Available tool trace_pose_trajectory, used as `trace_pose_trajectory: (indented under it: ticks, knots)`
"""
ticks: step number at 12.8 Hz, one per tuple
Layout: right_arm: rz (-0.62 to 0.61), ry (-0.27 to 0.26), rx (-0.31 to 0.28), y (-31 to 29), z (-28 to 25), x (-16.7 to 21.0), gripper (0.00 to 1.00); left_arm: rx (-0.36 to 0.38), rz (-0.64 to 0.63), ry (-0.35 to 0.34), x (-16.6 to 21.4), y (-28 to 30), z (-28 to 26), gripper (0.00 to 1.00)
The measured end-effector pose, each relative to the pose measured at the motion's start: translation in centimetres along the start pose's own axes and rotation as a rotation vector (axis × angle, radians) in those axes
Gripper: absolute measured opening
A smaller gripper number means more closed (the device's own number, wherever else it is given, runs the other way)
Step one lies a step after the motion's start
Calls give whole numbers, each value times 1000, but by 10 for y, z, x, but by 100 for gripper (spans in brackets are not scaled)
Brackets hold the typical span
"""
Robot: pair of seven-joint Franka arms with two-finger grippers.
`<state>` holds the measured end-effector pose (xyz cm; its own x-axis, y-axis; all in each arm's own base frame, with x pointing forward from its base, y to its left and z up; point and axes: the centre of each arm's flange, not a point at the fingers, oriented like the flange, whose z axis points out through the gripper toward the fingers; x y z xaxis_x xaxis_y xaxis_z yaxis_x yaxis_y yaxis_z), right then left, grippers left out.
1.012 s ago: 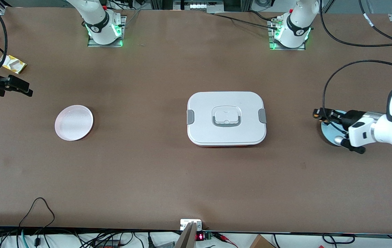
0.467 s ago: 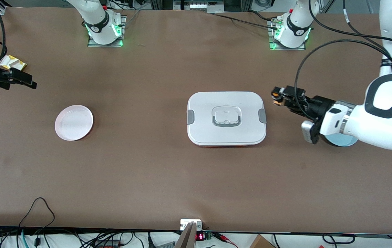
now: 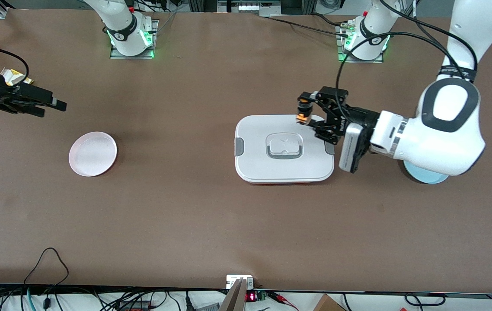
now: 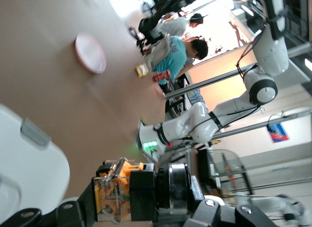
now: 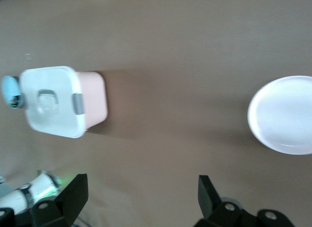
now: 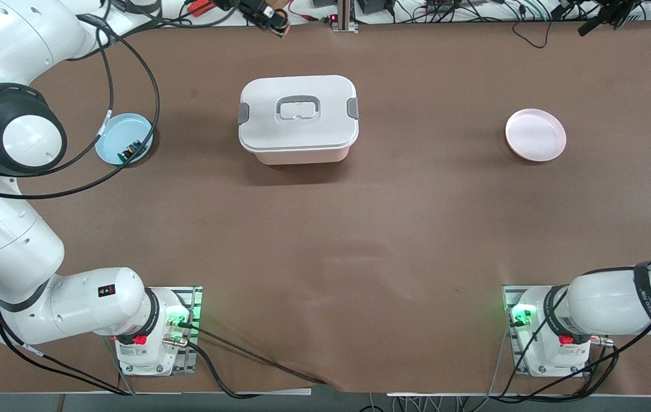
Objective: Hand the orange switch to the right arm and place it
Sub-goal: 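Carry the orange switch with the left gripper over the white box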
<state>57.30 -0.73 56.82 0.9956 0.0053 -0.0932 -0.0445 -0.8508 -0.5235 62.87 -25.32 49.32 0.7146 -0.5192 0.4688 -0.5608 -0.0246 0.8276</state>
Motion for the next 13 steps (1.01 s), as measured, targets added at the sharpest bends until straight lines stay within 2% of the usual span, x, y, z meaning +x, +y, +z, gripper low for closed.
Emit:
trace_pose_trajectory:
  ticks: [3,5,7,9,12,13]
  knots:
    - [56,-28,263,-12,19,7,100,34,344,91,19,0,41,73]
    - [136,-70,431,-14,43,11,100,28,436,178,16,-14,70,73]
    - [204,-116,547,-5,71,12,100,72,466,239,21,-12,100,73]
    - [254,-146,620,4,93,11,100,119,476,270,30,1,124,73]
    - [310,-196,650,18,120,5,100,131,470,289,31,7,138,73]
    - [323,-209,676,19,126,3,100,127,468,295,31,6,139,73]
